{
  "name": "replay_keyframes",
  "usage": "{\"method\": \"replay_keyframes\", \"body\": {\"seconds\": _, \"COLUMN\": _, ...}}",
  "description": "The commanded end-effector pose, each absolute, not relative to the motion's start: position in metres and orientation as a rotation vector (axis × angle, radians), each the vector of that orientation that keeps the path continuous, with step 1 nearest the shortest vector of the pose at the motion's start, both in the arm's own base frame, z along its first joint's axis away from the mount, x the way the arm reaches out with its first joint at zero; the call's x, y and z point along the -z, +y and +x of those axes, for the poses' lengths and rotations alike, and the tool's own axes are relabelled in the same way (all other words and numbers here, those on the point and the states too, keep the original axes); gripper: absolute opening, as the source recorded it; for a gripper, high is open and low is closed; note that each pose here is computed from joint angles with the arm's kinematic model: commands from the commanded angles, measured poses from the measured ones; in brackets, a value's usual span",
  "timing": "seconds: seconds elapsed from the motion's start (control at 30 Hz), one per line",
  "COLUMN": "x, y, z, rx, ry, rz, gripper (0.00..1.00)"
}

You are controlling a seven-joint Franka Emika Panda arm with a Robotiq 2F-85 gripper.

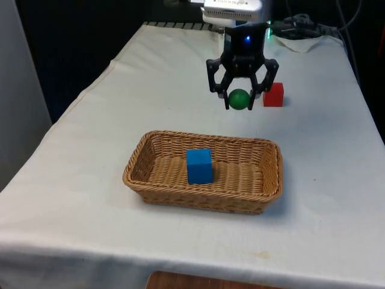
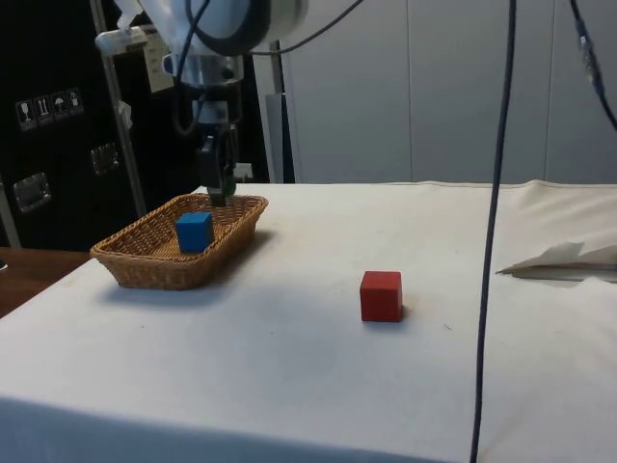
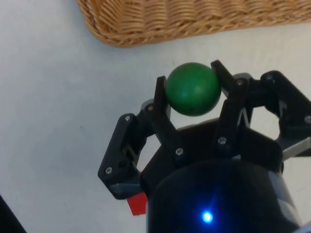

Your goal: Place all non-red objects into the basket.

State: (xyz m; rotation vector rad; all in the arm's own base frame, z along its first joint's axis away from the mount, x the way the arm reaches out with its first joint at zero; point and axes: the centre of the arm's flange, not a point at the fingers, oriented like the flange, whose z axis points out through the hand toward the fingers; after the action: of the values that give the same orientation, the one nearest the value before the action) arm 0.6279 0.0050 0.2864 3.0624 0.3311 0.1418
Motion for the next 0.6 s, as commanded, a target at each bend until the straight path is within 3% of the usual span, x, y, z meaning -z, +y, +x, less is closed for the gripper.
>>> {"method": "replay_keyframes", "body": {"seconds": 0.0, "x": -0.287, "y": 0.006, "z": 0.631, "rx": -0.144, "ry": 0.333, "rz": 3.061, "gripper": 0.00}}
{"method": "replay_keyframes", "body": {"seconds": 0.57, "x": -0.259, "y": 0.026, "z": 0.684, "rx": -0.158, "ry": 0.347, "rz": 3.044, "gripper": 0.00}}
